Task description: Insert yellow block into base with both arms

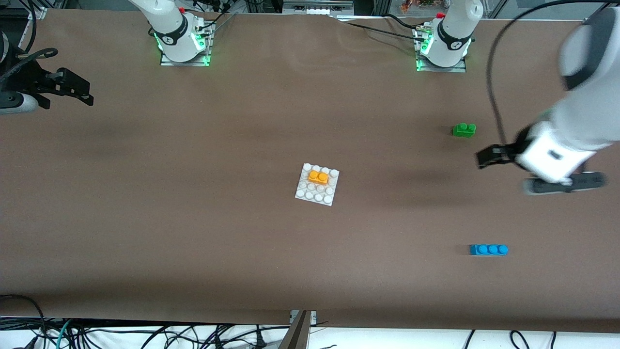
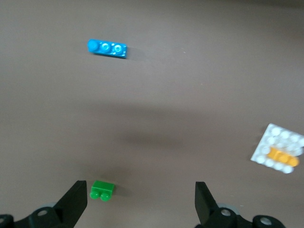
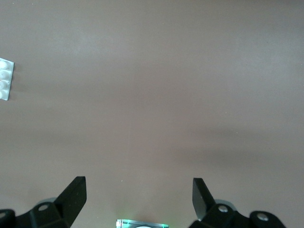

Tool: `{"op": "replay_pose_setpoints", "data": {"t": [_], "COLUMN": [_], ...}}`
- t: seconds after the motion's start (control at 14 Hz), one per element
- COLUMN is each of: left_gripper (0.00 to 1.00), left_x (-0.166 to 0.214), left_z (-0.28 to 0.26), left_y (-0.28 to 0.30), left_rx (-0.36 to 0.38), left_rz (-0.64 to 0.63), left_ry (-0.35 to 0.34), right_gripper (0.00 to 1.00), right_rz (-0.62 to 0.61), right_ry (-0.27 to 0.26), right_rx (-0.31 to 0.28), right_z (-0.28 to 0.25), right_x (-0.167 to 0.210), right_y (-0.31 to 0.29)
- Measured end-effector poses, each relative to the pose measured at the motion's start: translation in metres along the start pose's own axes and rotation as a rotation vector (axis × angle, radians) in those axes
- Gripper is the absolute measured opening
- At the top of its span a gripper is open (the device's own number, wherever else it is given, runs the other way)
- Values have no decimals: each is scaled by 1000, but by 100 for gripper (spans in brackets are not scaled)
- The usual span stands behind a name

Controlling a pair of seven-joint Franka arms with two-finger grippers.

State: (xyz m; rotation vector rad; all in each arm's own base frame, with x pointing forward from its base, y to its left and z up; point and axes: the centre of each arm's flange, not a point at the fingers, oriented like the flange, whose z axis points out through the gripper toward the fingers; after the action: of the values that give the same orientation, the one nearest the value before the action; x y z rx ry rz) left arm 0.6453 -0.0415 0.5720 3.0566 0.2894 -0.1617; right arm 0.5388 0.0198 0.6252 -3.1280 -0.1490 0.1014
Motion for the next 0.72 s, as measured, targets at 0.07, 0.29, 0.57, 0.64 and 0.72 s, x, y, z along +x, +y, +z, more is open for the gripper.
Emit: {"op": "replay_pose_setpoints", "data": {"t": [0.07,0.29,0.57,0.64,0.72], "left_gripper": [100,100,100,100,100], "left_x": [5,-12,-57,-61,-65], "left_z": [-3,-4,13,17,20], "left_y": [-30,-55,-48,-53,-55], "left_rx": [-29,17,69,69,69], "left_rz": [-15,62,157,158,162], "left_ry": [-5,11,99,99,98], "right_gripper": [99,99,99,99,99], "right_rz": [0,-1,-2,-3,-3], "right_ry": [0,1,1,1,1], "right_rx": [0,1,1,1,1], "right_z": [0,0,0,0,0], "right_x": [0,0,0,0,0], "right_y": [0,-1,-1,-2,-2]}}
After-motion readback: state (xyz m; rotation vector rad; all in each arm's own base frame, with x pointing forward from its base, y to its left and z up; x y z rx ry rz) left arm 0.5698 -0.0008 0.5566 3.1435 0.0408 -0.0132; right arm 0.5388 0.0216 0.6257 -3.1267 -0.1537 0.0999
